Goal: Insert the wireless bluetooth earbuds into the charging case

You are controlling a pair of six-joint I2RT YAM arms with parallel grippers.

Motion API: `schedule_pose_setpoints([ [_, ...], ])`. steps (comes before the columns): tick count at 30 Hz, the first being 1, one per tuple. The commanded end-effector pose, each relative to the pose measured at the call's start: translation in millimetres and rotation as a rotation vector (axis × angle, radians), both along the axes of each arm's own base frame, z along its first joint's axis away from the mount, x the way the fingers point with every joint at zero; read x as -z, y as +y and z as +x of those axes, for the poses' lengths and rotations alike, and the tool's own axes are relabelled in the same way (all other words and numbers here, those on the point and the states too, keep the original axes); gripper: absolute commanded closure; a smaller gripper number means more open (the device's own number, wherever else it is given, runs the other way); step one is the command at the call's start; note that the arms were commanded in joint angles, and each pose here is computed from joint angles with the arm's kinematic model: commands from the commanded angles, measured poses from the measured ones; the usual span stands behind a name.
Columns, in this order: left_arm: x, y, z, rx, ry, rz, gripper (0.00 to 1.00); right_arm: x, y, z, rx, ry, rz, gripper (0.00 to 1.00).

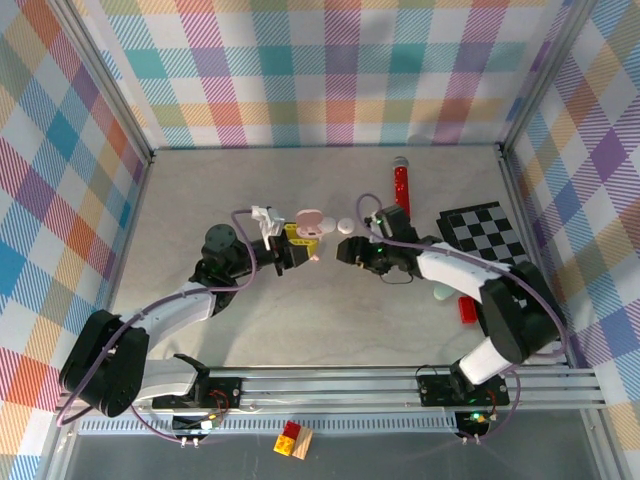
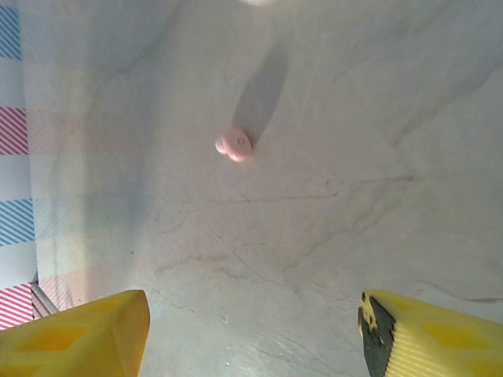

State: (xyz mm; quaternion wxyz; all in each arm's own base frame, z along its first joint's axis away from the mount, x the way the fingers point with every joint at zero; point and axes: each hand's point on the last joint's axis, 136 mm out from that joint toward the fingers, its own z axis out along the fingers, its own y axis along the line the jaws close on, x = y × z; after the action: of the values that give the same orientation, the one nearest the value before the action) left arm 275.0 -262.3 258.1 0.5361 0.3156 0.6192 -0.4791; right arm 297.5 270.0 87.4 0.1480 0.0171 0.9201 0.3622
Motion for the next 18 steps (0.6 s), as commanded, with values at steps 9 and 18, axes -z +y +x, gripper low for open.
schedule_pose_setpoints([
  [9,-21,43,18,-0.179,-0.066,-0.067,0.67,19,66,3,0.032,0.077,0.078,0.36],
  [18,-23,60,26,-0.254,-0.060,-0.078,0.67,37,84,22,0.037,0.103,0.064,0.50],
])
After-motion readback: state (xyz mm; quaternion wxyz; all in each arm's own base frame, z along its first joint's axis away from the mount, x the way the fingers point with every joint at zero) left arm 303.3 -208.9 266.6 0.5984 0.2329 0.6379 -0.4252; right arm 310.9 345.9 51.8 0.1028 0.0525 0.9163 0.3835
